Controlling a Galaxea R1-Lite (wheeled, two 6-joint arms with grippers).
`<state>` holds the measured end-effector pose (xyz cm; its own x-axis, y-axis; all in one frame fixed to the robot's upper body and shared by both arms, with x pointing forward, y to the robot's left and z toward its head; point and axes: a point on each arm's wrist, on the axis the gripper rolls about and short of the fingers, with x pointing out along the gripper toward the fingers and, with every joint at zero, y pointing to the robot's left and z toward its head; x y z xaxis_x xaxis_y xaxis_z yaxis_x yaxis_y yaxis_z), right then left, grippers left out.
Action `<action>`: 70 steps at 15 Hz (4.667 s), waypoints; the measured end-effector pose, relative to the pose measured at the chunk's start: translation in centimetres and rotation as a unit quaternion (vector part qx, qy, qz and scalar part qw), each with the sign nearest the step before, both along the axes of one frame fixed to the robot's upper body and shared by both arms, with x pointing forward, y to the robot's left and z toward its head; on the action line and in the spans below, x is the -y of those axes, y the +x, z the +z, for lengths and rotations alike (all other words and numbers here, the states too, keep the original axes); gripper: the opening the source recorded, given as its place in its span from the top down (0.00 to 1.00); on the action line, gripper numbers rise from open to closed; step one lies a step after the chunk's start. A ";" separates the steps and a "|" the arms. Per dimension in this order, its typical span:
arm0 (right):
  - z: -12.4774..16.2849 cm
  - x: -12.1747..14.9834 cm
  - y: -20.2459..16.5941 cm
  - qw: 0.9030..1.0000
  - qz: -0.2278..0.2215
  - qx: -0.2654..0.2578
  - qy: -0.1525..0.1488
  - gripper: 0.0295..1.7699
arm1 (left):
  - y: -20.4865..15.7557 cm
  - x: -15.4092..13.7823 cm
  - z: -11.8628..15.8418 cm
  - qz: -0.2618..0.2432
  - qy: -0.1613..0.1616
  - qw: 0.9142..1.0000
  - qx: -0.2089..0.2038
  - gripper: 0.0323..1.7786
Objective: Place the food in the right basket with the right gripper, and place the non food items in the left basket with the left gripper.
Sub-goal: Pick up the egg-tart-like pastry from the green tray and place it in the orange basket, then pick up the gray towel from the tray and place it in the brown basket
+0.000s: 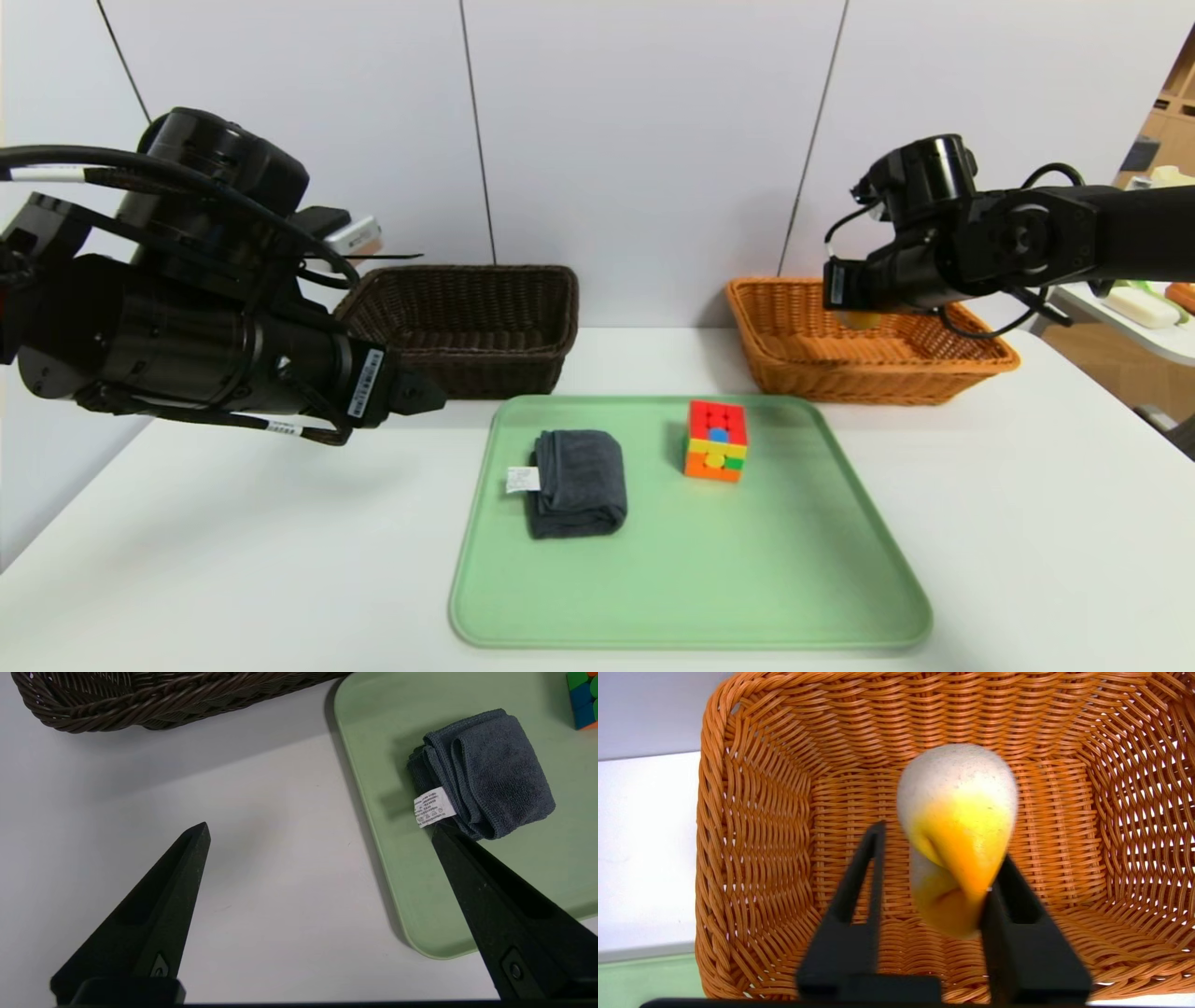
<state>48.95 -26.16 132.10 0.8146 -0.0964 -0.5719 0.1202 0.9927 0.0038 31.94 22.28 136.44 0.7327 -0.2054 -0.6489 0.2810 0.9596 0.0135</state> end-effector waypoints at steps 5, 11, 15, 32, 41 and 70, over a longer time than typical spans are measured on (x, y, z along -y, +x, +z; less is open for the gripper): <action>-0.1 0.0 0.0 1.000 0.000 -0.002 0.000 0.34 | 0.0 0.1 -0.1 -0.001 0.001 1.000 -0.002 0.05; -0.1 0.1 -0.1 1.000 0.001 -0.005 -0.001 0.18 | 0.0 0.1 -0.2 -0.002 0.002 1.000 -0.004 0.05; -0.1 0.1 -0.1 1.000 0.000 -0.004 -0.001 0.12 | 0.0 0.1 -0.2 -0.002 0.002 1.000 -0.004 0.05; 5.1 0.7 -9.3 0.995 0.074 -0.024 -0.056 0.04 | -0.7 -0.2 0.3 0.008 -0.010 1.000 0.003 0.05; 6.2 4.4 -18.1 0.997 0.041 -0.024 -0.062 0.04 | -1.3 -0.8 0.1 0.042 0.016 0.999 0.012 0.05; 6.6 5.1 -22.5 0.981 0.090 -0.156 -0.078 0.04 | -3.7 -1.4 0.2 0.030 0.018 0.999 0.011 0.05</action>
